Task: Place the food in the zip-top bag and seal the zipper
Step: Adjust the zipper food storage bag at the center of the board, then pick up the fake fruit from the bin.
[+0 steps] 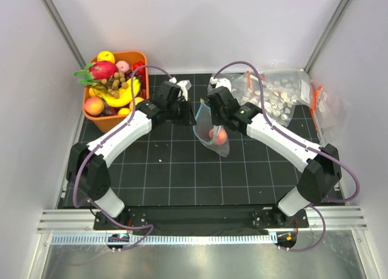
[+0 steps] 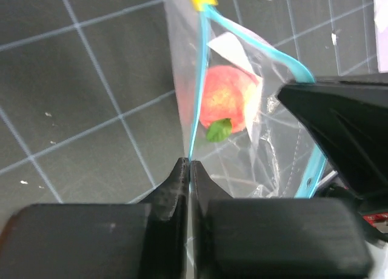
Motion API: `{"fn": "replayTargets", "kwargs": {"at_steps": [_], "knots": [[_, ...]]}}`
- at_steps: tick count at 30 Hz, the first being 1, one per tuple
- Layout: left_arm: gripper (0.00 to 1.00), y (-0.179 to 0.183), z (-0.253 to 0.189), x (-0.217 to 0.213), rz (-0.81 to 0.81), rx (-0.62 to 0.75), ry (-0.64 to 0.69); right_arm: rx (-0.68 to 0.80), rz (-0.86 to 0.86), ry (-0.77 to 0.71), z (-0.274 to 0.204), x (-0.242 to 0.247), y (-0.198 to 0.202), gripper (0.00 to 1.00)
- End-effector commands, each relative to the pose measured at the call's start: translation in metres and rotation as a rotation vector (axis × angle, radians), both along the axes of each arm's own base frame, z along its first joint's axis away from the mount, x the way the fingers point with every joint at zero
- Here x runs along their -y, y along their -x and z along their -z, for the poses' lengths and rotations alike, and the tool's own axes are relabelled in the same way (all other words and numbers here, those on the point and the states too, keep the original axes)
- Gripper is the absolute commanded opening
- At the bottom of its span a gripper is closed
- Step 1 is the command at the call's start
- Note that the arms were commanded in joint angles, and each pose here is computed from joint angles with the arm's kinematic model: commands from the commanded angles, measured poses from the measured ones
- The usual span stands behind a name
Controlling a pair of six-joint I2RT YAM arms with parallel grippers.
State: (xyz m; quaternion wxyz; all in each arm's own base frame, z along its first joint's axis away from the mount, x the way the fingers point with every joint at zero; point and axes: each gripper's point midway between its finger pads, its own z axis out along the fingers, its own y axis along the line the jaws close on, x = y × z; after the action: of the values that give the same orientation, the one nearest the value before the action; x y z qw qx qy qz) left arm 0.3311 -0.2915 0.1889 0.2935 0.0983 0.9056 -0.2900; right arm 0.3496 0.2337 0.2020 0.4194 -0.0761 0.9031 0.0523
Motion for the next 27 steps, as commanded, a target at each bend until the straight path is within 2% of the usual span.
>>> {"fn": "replayTargets", "kwargs": {"at_steps": [1, 3, 4, 8, 9, 12, 16, 19, 24, 27], "knots": [[0.20, -0.012, -0.008, -0.014, -0.044, 0.039, 0.021, 0.016, 0.012, -0.010, -0.004, 0.003, -0.002, 0.01], [0.40, -0.018, -0.012, -0.036, -0.105, 0.074, -0.018, 0.009, 0.019, -0.016, 0.002, 0.002, -0.001, 0.01], [0.55, -0.019, -0.012, -0.045, -0.121, 0.084, -0.042, 0.007, 0.020, -0.021, 0.004, 0.002, -0.001, 0.01], [0.72, -0.026, -0.042, -0.095, -0.253, 0.168, -0.106, -0.012, 0.016, -0.040, 0.024, -0.001, 0.002, 0.01], [0.77, -0.031, -0.045, -0.118, -0.331, 0.184, -0.150, -0.016, 0.013, -0.053, 0.026, -0.003, 0.002, 0.01], [1.00, -0.031, -0.070, -0.158, -0.484, 0.251, -0.174, -0.023, 0.000, -0.064, 0.034, -0.006, 0.004, 0.02], [1.00, -0.037, -0.091, -0.220, -0.718, 0.308, -0.221, -0.010, -0.019, -0.064, 0.034, -0.005, 0.006, 0.02], [0.99, -0.041, -0.106, -0.238, -0.765, 0.319, -0.217, -0.001, -0.028, -0.060, 0.033, -0.004, 0.006, 0.02], [0.99, -0.057, -0.105, -0.280, -0.875, 0.247, -0.329, 0.013, -0.034, -0.042, 0.031, 0.000, 0.007, 0.02], [1.00, -0.067, -0.110, -0.295, -0.928, 0.239, -0.329, 0.018, -0.036, -0.048, 0.030, 0.000, 0.009, 0.01]]}}
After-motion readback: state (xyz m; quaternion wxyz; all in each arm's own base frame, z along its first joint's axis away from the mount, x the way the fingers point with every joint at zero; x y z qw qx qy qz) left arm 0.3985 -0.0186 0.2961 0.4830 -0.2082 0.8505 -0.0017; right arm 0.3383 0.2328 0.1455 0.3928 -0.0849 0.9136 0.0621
